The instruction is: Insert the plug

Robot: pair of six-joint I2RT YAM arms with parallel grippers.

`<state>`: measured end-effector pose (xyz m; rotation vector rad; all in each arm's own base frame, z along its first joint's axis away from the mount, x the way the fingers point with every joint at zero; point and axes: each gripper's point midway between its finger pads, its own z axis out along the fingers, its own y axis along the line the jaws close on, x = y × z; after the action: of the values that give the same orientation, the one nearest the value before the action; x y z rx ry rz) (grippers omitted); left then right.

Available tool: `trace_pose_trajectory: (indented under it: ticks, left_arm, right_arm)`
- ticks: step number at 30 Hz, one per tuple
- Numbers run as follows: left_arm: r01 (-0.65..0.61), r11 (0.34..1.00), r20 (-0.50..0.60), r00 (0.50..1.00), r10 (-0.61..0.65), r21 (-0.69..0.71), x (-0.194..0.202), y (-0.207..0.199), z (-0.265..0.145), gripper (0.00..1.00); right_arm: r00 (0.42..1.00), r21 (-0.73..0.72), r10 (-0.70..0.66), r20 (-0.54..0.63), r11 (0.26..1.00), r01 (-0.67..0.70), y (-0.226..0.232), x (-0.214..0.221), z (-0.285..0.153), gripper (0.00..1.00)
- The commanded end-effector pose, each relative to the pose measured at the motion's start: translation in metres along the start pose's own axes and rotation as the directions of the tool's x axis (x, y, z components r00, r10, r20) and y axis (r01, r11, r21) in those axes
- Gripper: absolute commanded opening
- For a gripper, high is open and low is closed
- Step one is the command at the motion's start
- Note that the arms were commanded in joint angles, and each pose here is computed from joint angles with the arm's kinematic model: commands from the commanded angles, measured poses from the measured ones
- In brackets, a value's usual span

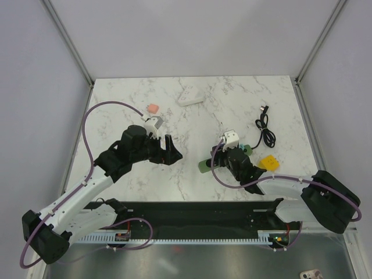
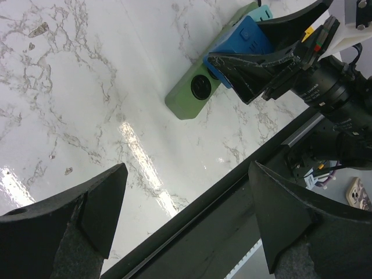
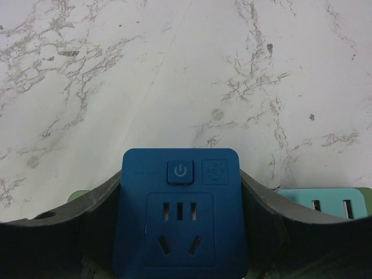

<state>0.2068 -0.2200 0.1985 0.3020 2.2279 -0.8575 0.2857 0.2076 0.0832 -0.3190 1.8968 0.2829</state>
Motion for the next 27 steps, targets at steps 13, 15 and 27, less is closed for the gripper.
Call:
trace_pose_trajectory:
  ticks: [13, 15, 27]
  left_arm:
    - [0.001, 1.000, 0.037, 0.999, -0.001, 0.003, -0.006, 0.001, 0.003, 0.92]
    - [0.003, 1.000, 0.037, 0.999, -0.004, 0.005, -0.007, 0.001, 0.004, 0.92]
    - [-0.008, 1.000, 0.046, 0.999, 0.008, -0.003, -0.007, 0.002, -0.002, 0.92]
  right_arm:
    - [0.992, 0.031, 0.099, 0.074, 0.994, -0.102, -0.008, 0.008, -0.004, 0.00]
    - [0.993, 0.065, 0.100, 0.068, 0.992, -0.105, -0.011, 0.015, -0.004, 0.00]
    - [0.990, 0.137, 0.121, 0.077, 0.982, -0.131, -0.014, 0.037, -0.014, 0.00]
